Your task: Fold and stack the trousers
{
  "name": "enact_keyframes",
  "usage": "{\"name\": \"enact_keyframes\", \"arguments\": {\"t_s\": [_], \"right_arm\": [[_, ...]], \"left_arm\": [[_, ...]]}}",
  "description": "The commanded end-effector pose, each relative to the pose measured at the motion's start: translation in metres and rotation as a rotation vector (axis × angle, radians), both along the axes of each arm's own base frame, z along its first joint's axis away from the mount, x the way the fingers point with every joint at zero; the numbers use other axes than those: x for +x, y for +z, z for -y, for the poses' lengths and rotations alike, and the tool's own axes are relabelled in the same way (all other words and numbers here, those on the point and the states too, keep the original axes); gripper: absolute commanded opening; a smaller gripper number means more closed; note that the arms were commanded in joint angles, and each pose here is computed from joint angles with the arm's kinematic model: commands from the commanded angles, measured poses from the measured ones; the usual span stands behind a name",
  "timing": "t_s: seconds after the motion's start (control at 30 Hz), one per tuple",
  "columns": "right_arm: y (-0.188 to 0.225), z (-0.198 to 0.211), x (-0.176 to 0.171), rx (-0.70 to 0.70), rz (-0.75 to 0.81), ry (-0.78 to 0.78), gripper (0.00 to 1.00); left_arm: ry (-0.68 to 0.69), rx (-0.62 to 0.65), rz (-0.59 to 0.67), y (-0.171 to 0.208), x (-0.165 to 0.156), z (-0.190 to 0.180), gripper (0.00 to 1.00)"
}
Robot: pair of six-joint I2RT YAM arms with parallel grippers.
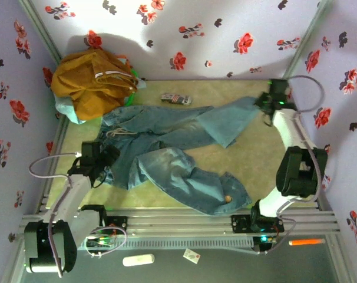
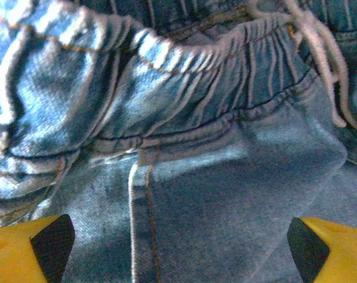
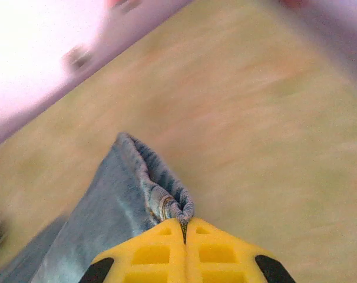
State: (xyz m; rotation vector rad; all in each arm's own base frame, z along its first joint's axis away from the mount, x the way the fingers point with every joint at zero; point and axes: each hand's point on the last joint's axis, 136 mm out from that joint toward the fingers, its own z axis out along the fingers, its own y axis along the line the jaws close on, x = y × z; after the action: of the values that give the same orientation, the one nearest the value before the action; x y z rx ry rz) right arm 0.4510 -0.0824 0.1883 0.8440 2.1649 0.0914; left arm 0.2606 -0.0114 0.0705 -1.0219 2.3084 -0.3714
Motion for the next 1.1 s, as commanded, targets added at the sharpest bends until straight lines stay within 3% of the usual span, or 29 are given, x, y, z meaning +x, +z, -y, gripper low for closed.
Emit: {"name": "enact_keyframes", "arguments": {"t_s": [0.0, 0.07, 0.1, 0.23, 0.33, 0.5, 0.6, 0.73, 0.87, 1.07], "right_arm": [[-0.022, 0.051, -0.038, 0.035, -0.033, -0.262, 0.41], [-0.029, 0.063, -0.045, 0.034, -0.058, -0.285, 0.66], [-0.032, 0.06, -0.044, 0.048, -0.076, -0.26, 0.7], [-0.042, 0.016, -0.045, 0.063, -0.113, -0.13, 0.71], [-0.048, -0.049, -0.045, 0.066, -0.088, 0.043, 0.71], [-0.085, -0.156, -0.06, 0.166, -0.148, 0.31, 0.67], [-0.097, -0.189, -0.081, 0.178, -0.197, 0.408, 0.66], [-0.098, -0.186, -0.112, 0.178, -0.228, 0.414, 0.67], [-0.103, -0.167, -0.156, 0.149, -0.315, 0.368, 0.68], [-0.126, -0.154, -0.211, 0.167, -0.441, 0.333, 0.68]], "left_arm": [[-0.02, 0.001, 0.002, 0.007, 0.007, 0.001, 0.97], [-0.03, -0.008, -0.001, 0.007, 0.009, 0.003, 0.97], [-0.04, -0.016, -0.001, 0.007, 0.01, 0.005, 0.98], [-0.053, -0.028, -0.009, 0.007, 0.013, 0.009, 0.99], [-0.043, -0.039, -0.003, 0.009, 0.022, 0.01, 1.0], [-0.033, -0.062, 0.017, 0.011, 0.057, 0.016, 0.96], [-0.023, -0.066, 0.005, 0.003, 0.075, 0.018, 0.93], [0.047, -0.041, -0.061, -0.026, 0.071, 0.008, 0.88], [0.194, -0.022, -0.118, -0.052, 0.04, -0.014, 0.87], [0.355, 0.0, -0.131, -0.055, 0.003, -0.05, 0.87]]}}
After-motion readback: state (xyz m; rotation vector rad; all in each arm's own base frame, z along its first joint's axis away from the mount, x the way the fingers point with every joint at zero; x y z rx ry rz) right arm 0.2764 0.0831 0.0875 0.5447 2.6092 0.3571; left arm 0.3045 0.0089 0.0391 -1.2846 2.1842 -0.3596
